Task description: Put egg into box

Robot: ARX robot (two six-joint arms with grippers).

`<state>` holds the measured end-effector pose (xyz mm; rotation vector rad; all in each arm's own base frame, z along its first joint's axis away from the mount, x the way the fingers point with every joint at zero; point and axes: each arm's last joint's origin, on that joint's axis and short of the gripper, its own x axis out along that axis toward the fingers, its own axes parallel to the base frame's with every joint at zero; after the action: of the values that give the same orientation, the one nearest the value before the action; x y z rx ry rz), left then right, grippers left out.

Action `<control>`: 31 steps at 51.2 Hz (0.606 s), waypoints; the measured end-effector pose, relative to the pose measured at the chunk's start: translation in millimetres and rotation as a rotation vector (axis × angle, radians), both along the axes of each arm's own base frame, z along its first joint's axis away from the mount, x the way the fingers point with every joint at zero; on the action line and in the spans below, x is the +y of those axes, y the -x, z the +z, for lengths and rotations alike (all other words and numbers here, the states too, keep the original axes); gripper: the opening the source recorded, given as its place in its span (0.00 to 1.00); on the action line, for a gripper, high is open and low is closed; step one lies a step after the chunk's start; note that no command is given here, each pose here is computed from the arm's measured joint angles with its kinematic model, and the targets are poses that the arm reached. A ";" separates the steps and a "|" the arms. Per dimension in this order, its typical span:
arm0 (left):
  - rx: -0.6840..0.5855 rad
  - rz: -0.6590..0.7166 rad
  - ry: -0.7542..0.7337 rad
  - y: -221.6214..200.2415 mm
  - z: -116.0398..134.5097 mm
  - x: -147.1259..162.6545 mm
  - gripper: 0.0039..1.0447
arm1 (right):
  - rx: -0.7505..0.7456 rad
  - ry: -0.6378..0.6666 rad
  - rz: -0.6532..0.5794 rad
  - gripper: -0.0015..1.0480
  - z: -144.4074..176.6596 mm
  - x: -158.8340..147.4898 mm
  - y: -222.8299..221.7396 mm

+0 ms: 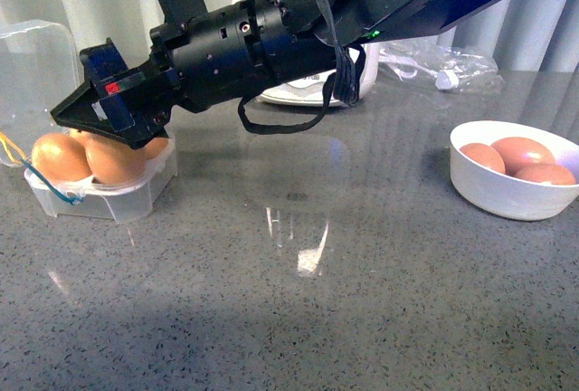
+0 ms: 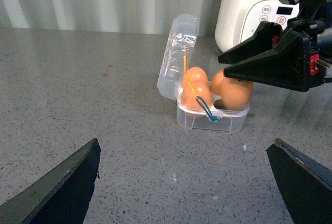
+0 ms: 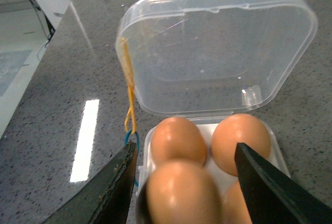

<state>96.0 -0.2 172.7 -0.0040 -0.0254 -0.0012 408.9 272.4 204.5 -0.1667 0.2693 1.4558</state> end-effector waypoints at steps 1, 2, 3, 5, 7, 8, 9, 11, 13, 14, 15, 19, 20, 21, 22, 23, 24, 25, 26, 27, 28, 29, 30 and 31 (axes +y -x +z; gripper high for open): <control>0.000 0.000 0.000 0.0 0.0 0.0 0.94 | -0.002 0.000 -0.004 0.64 0.1 -0.1 -0.4; 0.000 0.000 0.000 0.0 0.0 0.0 0.94 | -0.005 -0.002 -0.007 0.67 0.4 0.0 -0.6; 0.000 0.000 0.000 0.0 0.0 0.0 0.94 | -0.007 -0.003 -0.009 0.68 0.7 0.1 -0.8; 0.000 0.000 0.000 0.0 0.0 0.0 0.94 | -0.012 -0.008 -0.018 0.73 1.6 -0.2 -1.6; 0.000 0.000 0.000 0.0 0.0 0.0 0.94 | -0.010 -0.011 -0.021 0.79 1.8 -0.9 -2.2; 0.000 0.000 0.000 0.0 0.0 0.0 0.94 | -0.009 -0.011 -0.021 0.81 1.8 -1.3 -2.4; 0.000 0.000 0.000 0.0 0.0 0.0 0.94 | -0.006 -0.011 -0.020 0.84 1.6 -1.4 -2.4; 0.000 0.000 0.000 0.0 0.0 0.0 0.94 | -0.005 -0.016 -0.026 0.91 1.1 -2.5 -2.2; 0.000 0.000 0.000 0.0 0.0 0.0 0.94 | -0.001 -0.020 -0.030 0.95 0.0 -4.1 -0.9; 0.000 0.000 0.000 0.0 0.0 0.0 0.94 | 0.002 -0.021 -0.032 0.94 -0.4 -5.0 0.2; 0.000 0.000 0.000 0.0 0.0 0.0 0.94 | 0.000 -0.024 -0.041 0.93 -0.2 -7.4 1.9; 0.000 0.000 0.000 0.0 0.0 0.0 0.94 | -0.009 -0.040 -0.076 0.93 4.2 -13.1 5.0; 0.000 0.000 0.000 0.0 0.0 0.0 0.94 | -0.010 -0.044 -0.082 0.93 5.4 -14.1 5.4; 0.000 0.000 0.000 0.0 0.0 0.0 0.94 | -0.014 -0.056 -0.103 0.93 9.1 -17.1 6.8; 0.000 0.000 0.000 0.0 0.0 0.0 0.94 | -0.024 -0.065 -0.123 0.93 12.3 -19.8 7.6; 0.000 0.000 0.000 0.0 0.0 0.0 0.94 | -0.026 -0.071 -0.131 0.93 14.1 -21.2 8.1; 0.000 0.000 0.000 0.0 0.0 0.0 0.94 | -0.033 -0.078 -0.155 0.93 17.1 -23.7 8.5; 0.000 0.000 0.000 0.0 0.0 0.0 0.94 | -0.042 -0.088 -0.186 0.93 20.9 -27.3 9.1; 0.000 0.000 0.000 0.0 0.0 0.0 0.94 | -0.052 -0.103 -0.221 0.93 25.7 -32.2 9.8; 0.000 0.000 0.000 0.0 0.0 0.0 0.94 | -0.058 -0.107 -0.245 0.93 27.7 -34.6 10.0; 0.000 0.000 0.000 0.0 0.0 0.0 0.94 | -0.064 -0.116 -0.272 0.93 30.3 -37.9 10.4; 0.000 0.000 0.000 0.0 0.0 0.0 0.94 | -0.063 -0.125 -0.300 0.93 32.9 -41.5 11.0; 0.000 0.000 0.000 0.0 0.0 0.0 0.94 | -0.068 -0.130 -0.329 0.93 35.3 -45.6 11.3; 0.000 0.000 0.000 0.0 0.0 0.0 0.94 | -0.062 -0.134 -0.349 0.93 36.7 -48.3 11.7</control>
<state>96.0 -0.2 172.8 -0.0040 -0.0257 -0.0012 397.2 224.1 241.2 -0.0515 0.1408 1.1160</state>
